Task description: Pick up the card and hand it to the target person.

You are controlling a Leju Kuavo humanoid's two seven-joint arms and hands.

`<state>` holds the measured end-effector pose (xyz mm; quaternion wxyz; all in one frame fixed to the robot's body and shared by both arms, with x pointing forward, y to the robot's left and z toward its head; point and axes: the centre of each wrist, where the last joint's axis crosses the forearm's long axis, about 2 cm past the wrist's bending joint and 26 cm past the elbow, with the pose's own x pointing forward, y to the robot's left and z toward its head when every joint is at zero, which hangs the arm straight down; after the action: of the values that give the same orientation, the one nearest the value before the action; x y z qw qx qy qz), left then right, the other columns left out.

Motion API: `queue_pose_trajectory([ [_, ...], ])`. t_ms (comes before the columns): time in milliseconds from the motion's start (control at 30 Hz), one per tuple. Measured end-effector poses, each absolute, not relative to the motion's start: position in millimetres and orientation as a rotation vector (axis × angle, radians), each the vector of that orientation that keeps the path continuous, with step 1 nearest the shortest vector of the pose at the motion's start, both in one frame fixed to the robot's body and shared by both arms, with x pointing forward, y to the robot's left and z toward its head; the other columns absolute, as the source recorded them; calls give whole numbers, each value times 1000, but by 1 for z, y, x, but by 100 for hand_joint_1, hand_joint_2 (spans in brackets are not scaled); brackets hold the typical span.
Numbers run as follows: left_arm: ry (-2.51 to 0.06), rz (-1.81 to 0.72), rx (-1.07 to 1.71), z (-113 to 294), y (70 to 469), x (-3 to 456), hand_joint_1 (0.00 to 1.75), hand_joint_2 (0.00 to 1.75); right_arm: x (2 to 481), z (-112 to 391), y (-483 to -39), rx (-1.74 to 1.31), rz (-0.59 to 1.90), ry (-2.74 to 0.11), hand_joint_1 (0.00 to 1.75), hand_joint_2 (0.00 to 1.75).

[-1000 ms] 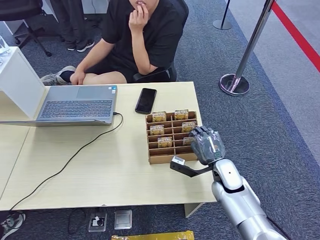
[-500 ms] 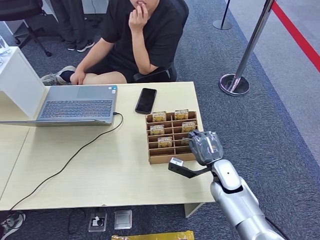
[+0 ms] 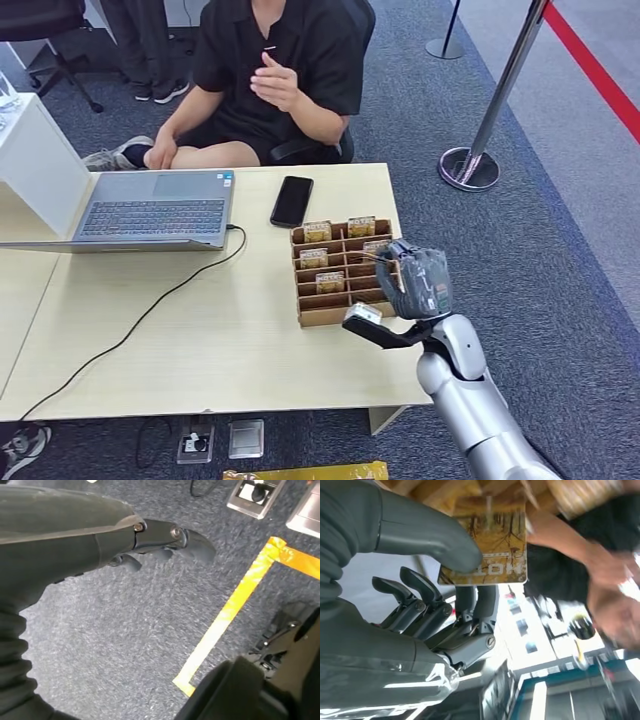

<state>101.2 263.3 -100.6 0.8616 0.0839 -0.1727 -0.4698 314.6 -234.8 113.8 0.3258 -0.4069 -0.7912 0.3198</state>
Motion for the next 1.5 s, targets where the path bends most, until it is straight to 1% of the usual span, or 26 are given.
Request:
queue_pose_trajectory([
  [200, -385, -987, 182, -98, 263, 112, 0, 175, 320, 144, -217, -1042, 707, -2270, 175, 175],
  [533, -390, -1000, 176, -97, 262, 115, 0, 175, 339, 170, -175, -1007, 689, -2297, 175, 175],
  [600, -389, -1004, 174, -97, 262, 116, 0, 87, 344, 171, -167, -999, 715, -2287, 175, 175],
  [667, -389, -1011, 167, -97, 262, 116, 0, 87, 349, 172, -160, -999, 748, -2275, 175, 175],
  [733, -390, -1021, 157, -97, 262, 116, 0, 175, 354, 173, -156, -1003, 778, -2267, 175, 175],
  [800, -390, -1028, 153, -97, 262, 116, 0, 87, 358, 174, -151, -1007, 807, -2266, 102, 175],
  [833, -390, -1030, 154, -97, 262, 117, 0, 44, 359, 174, -150, -1009, 821, -2267, 58, 175],
  [867, -389, -1030, 154, -97, 262, 117, 0, 0, 361, 174, -148, -1010, 832, -2267, 15, 131],
  [933, -390, -1027, 156, -97, 262, 117, 0, 0, 362, 174, -147, -1013, 849, -2266, 0, 44],
  [967, -390, -1025, 157, -97, 262, 117, 0, 0, 362, 173, -147, -1016, 854, -2264, 0, 0],
  [1133, -379, -1023, 161, -97, 262, 116, 0, 0, 364, 170, -154, -1049, 851, -2233, 0, 0],
  [1233, -372, -1019, 169, -98, 262, 114, 0, 0, 363, 161, -167, -1069, 821, -2191, 0, 0],
  [1367, -371, -1010, 175, -98, 262, 110, 0, 0, 360, 143, -196, -1108, 744, -2080, 0, 0],
  [1500, -358, -1002, 172, -100, 262, 103, 0, 0, 351, 109, -240, -1159, 673, -1863, 0, 0],
])
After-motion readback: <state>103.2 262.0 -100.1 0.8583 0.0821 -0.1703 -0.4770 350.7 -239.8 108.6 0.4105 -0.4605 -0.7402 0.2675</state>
